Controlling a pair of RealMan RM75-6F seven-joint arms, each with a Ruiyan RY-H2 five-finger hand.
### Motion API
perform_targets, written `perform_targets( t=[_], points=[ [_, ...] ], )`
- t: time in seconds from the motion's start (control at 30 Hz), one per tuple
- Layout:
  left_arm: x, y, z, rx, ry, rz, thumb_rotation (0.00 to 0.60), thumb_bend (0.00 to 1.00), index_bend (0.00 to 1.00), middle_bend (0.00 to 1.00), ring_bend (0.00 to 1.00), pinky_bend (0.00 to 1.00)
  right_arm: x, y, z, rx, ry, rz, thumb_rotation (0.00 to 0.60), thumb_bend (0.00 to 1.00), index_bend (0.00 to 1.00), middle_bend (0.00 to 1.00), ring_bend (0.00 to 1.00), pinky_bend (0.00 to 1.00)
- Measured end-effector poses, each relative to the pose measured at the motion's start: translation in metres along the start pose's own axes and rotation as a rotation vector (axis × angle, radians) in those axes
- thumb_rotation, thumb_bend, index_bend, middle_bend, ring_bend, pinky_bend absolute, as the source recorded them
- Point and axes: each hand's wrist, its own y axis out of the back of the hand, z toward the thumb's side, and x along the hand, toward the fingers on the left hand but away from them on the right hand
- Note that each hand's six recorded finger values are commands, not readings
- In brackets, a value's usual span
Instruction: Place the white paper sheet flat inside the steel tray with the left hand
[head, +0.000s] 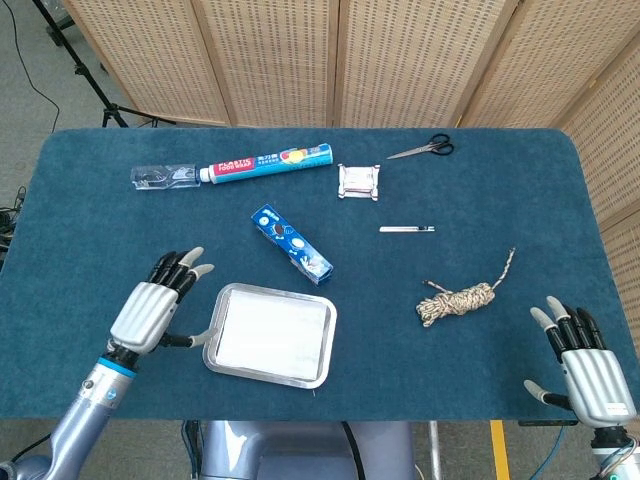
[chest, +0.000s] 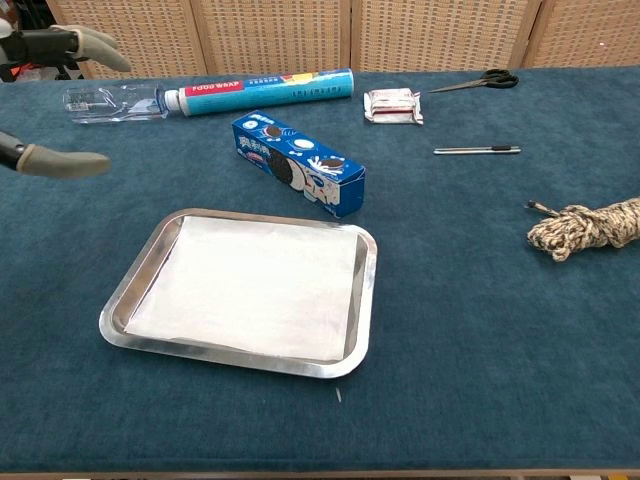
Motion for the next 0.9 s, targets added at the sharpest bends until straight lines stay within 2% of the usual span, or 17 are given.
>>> perform_targets(
  t=[0.17, 0.33, 0.47, 0.6, 0.9],
  points=[
    [-0.025, -0.001, -0.021, 0.127, 0.059, 0.018, 0.357, 0.16, 0.15, 0.00, 0.00, 0.00, 0.000, -0.001, 0.000, 0.005, -0.001, 0.003, 0.600, 0.00, 0.10, 0.00, 0.00, 0.00],
    [-0.049, -0.006, -0.041, 0.248, 0.121, -0.018, 0.355, 0.16, 0.15, 0.00, 0.00, 0.00, 0.000, -0.002, -0.001, 0.011, -0.004, 0.008, 0.600, 0.00, 0.10, 0.00, 0.00, 0.00],
    [-0.075, -0.010, -0.064, 0.320, 0.209, -0.046, 0.359, 0.16, 0.15, 0.00, 0.00, 0.00, -0.001, -0.003, 0.000, 0.018, -0.004, 0.015, 0.600, 0.00, 0.10, 0.00, 0.00, 0.00],
    [-0.092, -0.008, -0.082, 0.339, 0.275, -0.031, 0.357, 0.16, 0.15, 0.00, 0.00, 0.00, -0.001, -0.006, 0.001, 0.027, -0.001, 0.022, 0.600, 0.00, 0.10, 0.00, 0.00, 0.00],
    [-0.105, -0.011, -0.102, 0.322, 0.314, -0.011, 0.358, 0.16, 0.15, 0.00, 0.00, 0.00, -0.001, -0.012, 0.004, 0.043, 0.005, 0.044, 0.600, 0.00, 0.10, 0.00, 0.00, 0.00]
  ],
)
